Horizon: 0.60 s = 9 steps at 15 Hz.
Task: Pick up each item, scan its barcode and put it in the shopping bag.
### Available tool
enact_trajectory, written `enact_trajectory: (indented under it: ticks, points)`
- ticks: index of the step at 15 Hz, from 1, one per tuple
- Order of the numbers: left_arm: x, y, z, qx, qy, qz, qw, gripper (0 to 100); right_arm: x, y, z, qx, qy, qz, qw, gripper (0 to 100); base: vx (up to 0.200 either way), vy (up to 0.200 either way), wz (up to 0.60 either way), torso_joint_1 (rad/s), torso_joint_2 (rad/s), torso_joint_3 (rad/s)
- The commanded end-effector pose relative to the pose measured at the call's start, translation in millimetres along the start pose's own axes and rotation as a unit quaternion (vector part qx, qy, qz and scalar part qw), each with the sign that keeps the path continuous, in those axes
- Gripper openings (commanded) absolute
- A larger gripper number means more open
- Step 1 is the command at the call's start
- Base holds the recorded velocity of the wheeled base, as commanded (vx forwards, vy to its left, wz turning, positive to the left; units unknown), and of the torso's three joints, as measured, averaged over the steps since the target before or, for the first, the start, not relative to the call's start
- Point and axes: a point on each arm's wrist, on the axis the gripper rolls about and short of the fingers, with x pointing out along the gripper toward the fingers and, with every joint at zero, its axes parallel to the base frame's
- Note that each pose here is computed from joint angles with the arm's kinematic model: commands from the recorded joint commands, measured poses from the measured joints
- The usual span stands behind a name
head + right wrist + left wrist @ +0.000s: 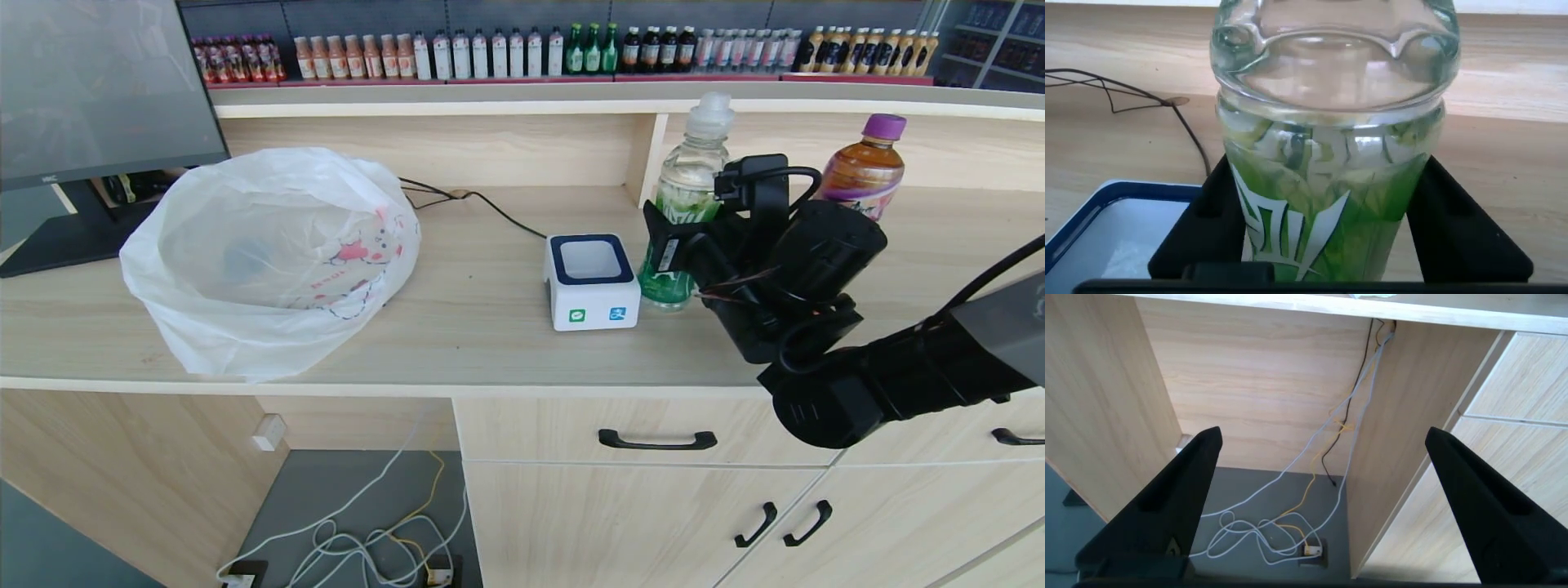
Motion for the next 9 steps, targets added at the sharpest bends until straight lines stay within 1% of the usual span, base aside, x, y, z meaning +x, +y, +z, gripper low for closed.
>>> enact_trajectory:
  ticks: [1,4,9]
  points:
    - [0.0,0.0,0.0,0.000,0.000,0.001,1.0000,100,-1.1,-0.8,3.9,0.001,-0.004,-0.001,1.000,0,0.000,0.000,0.00,0.000,0.00,0.000]
    - [0.0,0.0,0.0,0.000,0.000,0.000,1.0000,100,-1.4,-1.2,5.8,0.003,-0.006,-0.001,1.000,0,0.000,0.000,0.00,0.000,0.00,0.000]
    - [0.0,0.0,0.0,0.000,0.000,0.001,1.0000,100,-2.6,-7.1,19.4,0.007,-0.023,-0.003,1.000,0,0.000,0.000,0.00,0.000,0.00,0.000]
